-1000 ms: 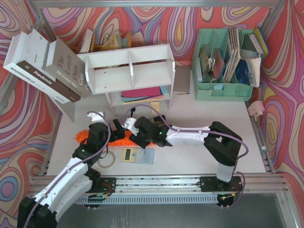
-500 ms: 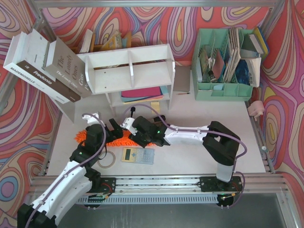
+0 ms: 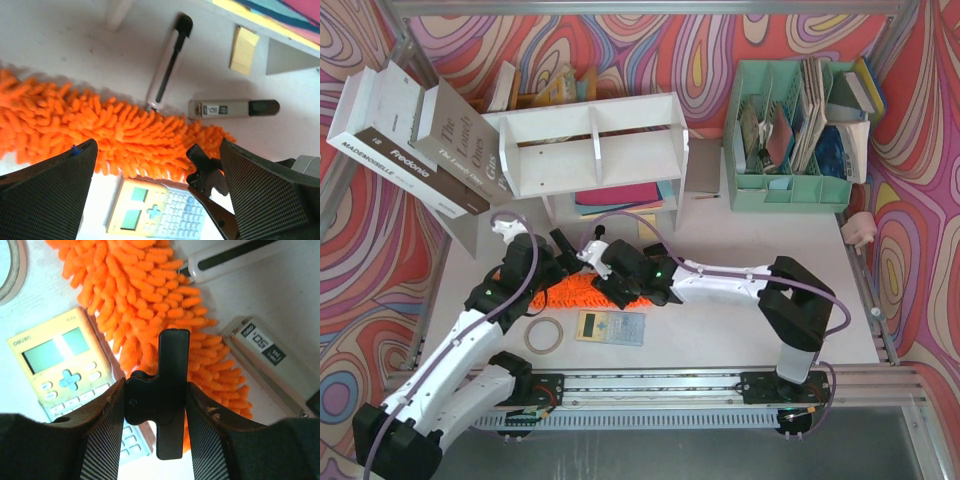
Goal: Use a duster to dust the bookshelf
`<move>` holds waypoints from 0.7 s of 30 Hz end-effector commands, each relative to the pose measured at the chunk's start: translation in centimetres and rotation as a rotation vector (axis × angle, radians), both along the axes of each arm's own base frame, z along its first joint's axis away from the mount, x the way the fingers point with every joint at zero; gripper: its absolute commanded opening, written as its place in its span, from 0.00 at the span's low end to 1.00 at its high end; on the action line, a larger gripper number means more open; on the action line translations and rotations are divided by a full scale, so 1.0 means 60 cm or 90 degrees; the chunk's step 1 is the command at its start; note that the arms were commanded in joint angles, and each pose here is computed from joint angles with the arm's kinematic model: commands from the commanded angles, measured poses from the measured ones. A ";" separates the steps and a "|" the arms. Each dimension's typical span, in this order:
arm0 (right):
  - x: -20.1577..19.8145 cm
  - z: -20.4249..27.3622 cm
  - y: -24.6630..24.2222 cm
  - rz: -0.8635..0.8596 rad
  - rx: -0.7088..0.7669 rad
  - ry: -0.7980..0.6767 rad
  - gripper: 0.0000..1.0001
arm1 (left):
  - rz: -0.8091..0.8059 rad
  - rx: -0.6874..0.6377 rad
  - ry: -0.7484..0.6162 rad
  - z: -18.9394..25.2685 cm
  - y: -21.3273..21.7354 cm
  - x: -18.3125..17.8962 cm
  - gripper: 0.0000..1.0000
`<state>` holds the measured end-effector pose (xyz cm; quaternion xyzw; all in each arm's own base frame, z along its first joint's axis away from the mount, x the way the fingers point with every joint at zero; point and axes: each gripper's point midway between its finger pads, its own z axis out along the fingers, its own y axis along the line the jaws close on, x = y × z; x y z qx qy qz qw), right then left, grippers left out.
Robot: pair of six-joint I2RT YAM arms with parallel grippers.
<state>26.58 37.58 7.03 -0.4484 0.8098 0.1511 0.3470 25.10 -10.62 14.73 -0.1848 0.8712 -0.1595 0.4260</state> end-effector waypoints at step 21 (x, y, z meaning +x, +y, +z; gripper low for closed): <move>0.041 0.067 -0.124 -0.304 0.101 -0.088 0.32 | -0.053 -0.037 -0.040 0.043 -0.059 0.072 0.98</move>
